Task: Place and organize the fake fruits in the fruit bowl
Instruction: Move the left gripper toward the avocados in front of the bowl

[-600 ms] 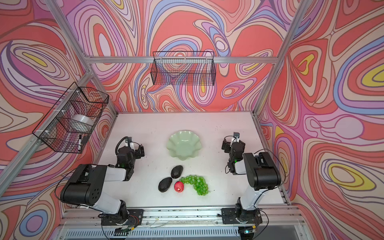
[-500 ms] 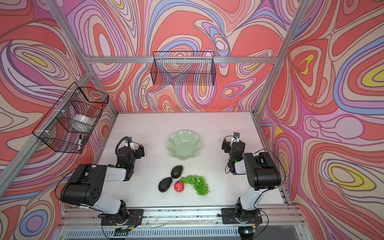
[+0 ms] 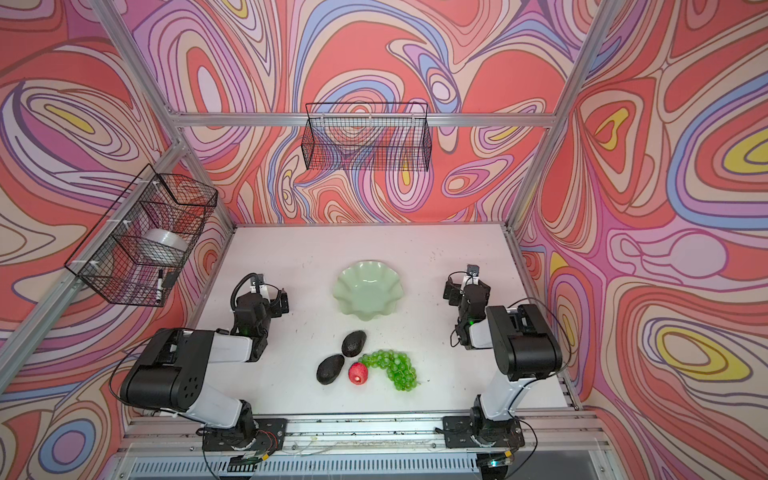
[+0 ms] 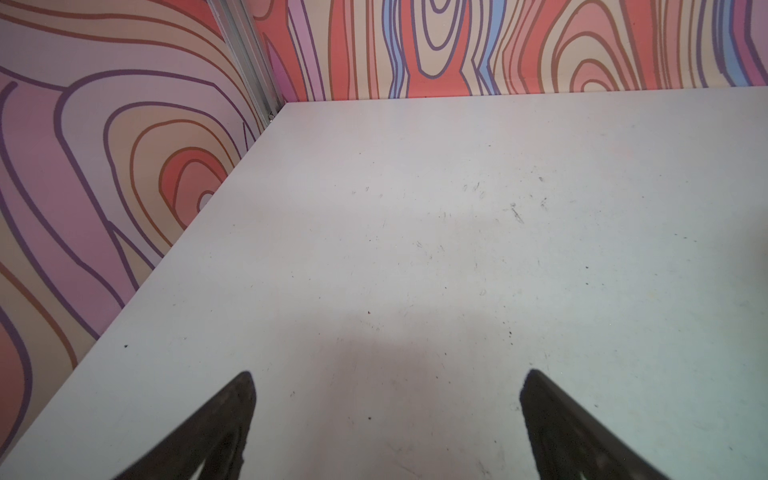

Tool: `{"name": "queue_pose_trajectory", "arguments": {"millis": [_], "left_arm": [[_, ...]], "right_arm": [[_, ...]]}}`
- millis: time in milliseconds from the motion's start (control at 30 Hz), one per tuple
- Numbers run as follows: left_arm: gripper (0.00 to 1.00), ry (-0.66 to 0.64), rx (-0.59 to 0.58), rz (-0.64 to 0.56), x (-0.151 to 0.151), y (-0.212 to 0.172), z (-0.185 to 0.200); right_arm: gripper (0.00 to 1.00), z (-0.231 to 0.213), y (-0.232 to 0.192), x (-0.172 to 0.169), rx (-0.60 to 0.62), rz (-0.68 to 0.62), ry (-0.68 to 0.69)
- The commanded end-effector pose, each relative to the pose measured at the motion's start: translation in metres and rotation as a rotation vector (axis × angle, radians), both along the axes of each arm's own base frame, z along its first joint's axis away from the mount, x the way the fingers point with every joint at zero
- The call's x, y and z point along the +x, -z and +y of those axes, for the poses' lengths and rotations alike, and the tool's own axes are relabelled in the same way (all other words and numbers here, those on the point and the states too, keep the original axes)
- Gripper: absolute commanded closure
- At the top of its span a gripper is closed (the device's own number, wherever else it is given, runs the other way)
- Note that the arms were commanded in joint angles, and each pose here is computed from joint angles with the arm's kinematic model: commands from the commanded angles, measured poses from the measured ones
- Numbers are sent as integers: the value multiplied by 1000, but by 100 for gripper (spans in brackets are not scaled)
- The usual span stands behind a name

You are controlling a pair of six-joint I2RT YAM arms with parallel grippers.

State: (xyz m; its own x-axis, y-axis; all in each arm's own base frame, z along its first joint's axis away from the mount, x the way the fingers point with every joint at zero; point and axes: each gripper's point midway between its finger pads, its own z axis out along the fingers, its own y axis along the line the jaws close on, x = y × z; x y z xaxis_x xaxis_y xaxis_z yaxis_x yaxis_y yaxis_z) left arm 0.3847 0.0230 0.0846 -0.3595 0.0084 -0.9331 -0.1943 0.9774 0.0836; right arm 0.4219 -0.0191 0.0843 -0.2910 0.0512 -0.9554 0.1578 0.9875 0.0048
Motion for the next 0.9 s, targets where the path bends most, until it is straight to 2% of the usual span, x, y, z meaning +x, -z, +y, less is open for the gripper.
{"name": "queue_pose_trajectory", "arguments": {"millis": [0,433,500,567,667,733,800,867], "left_arm": [[0,-6,-18,-18,6,-6,1],[0,24,-14,-29,6,-10,-3],[0,95,-13,21,6,-21,-15],[0,80,-76,105,1,-46,-20],[0,132,-244,167,-23,-89,-40],[0,205,-307,192,-50,-113,-55],[1,278,-325,218,-79,-126,-70],[4,325,-289,261,-106,-133,-81]], "right_arm": [[2,-1,-9,4,10,-24,1],[2,-1,-9,4,10,-25,1],[1,-1,-9,4,10,-26,0],[2,-1,-9,4,9,-25,1],[2,0,-9,4,10,-24,0],[2,0,-9,4,10,-24,-2],[2,0,-9,4,9,-23,-1],[2,-1,-9,4,10,-24,0]]}}
